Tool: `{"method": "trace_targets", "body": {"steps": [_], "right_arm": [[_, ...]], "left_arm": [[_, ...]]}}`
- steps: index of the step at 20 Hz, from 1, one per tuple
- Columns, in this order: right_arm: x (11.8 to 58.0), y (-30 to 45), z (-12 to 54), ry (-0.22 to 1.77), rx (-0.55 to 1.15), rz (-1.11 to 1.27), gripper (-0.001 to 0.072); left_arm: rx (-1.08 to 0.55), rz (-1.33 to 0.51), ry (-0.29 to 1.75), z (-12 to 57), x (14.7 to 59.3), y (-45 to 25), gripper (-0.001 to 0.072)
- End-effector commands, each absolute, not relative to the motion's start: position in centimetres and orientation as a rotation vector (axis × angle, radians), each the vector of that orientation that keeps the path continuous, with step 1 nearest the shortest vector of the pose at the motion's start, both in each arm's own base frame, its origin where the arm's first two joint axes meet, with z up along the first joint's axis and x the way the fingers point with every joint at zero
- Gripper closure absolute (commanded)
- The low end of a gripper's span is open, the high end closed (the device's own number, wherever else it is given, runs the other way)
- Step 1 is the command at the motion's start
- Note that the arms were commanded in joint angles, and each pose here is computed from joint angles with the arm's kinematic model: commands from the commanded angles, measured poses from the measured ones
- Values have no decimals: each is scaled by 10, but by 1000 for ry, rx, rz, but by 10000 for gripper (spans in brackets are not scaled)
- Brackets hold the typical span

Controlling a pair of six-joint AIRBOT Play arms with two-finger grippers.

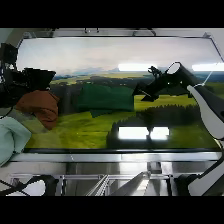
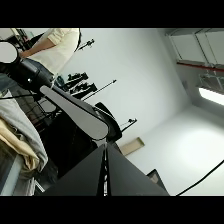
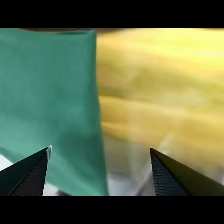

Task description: Fold the shirts.

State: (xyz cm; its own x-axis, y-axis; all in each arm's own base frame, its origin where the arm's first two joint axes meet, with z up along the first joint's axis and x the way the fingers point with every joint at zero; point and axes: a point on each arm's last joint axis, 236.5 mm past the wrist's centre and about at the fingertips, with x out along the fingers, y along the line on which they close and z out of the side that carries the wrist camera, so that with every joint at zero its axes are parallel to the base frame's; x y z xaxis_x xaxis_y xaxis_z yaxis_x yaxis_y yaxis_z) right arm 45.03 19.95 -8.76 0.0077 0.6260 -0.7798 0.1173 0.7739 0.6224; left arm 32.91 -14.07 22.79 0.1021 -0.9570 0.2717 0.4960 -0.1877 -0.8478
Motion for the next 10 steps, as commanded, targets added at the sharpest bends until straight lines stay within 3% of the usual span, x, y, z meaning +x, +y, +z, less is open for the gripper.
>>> {"method": "trace_targets", "body": {"steps": [1,5,6,7,8,10], "right_arm": [[447,243,-100,1546,773,582,3],[450,292,-91,1482,890,720,5],[456,299,-87,1452,921,730,44],[459,303,-81,1427,941,748,299],[463,307,-72,1385,945,798,612],[467,310,-55,1342,986,849,689]], "left_arm": [[-1068,-1447,591,226,328,-141,686],[-1067,-1451,592,226,327,-141,686],[-1066,-1453,593,226,327,-142,686],[-1066,-1458,596,226,326,-143,686],[-1065,-1465,600,226,325,-145,686],[-1061,-1487,613,226,321,-152,686]]}}
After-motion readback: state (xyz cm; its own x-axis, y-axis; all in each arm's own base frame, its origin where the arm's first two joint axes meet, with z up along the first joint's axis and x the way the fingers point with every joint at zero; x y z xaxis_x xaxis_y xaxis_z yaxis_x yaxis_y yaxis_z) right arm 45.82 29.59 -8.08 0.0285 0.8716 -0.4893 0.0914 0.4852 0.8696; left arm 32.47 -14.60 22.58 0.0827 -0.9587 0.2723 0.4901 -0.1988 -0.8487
